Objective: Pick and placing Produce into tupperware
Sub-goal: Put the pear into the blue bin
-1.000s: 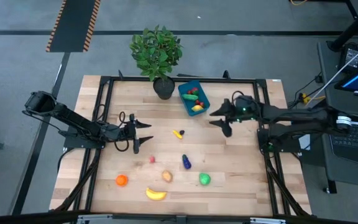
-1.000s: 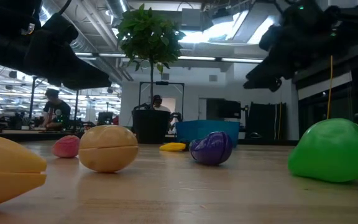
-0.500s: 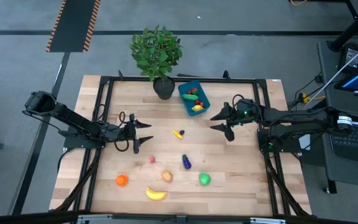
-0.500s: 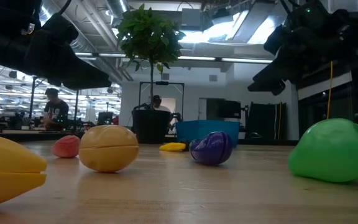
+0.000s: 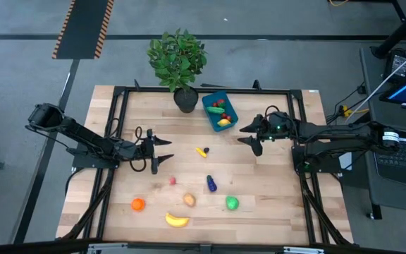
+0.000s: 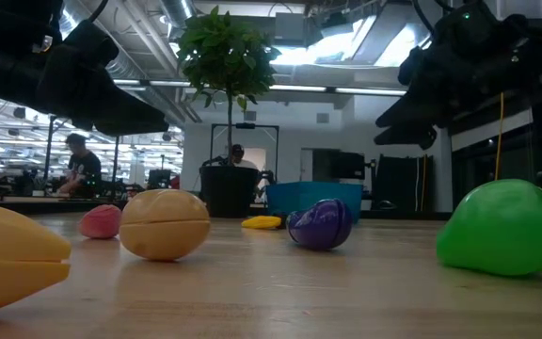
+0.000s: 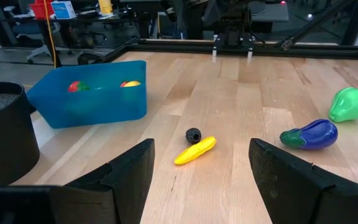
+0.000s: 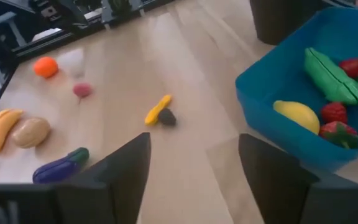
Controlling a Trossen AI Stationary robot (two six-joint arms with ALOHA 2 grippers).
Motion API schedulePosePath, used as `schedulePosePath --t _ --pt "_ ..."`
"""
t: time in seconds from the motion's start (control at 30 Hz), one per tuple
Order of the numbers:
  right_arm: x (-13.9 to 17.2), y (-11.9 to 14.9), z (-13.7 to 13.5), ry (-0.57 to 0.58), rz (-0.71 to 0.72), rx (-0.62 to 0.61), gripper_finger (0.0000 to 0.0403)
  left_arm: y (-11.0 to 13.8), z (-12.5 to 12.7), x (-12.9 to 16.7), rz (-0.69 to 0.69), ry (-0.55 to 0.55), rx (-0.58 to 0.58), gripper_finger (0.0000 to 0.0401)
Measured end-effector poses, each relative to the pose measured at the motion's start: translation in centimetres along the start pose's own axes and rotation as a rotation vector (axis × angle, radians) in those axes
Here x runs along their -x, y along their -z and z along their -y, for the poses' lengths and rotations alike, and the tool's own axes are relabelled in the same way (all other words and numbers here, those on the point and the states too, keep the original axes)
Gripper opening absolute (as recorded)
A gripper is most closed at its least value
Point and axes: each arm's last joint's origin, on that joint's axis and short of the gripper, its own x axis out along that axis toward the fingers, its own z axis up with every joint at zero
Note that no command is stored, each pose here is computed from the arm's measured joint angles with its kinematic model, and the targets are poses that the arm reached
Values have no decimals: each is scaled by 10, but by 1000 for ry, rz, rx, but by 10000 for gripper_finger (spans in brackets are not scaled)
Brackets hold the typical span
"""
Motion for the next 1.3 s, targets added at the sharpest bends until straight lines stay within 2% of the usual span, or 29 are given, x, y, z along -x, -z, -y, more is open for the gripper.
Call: schedulePosePath --t 0.17,0.27,0.67,0.83,1.07,1.3 --pt "-1 1 1 31 -3 -46 299 0 0 0 0 -1 0 253" --pt "-1 -1 0 6 -11 -45 315 0 0 0 0 -1 0 253" --pt "1 -25 -16 -133 2 22 319 0 0 0 -3 -1 -2 253" --pt "4 -26 -34 -76 -138 -22 319 0 0 0 -3 0 -1 253" --pt "12 -33 -77 22 -316 -88 319 0 0 0 -3 1 2 253" --pt "12 -32 -111 156 -499 -193 319 4 0 0 -38 -1 58 253"
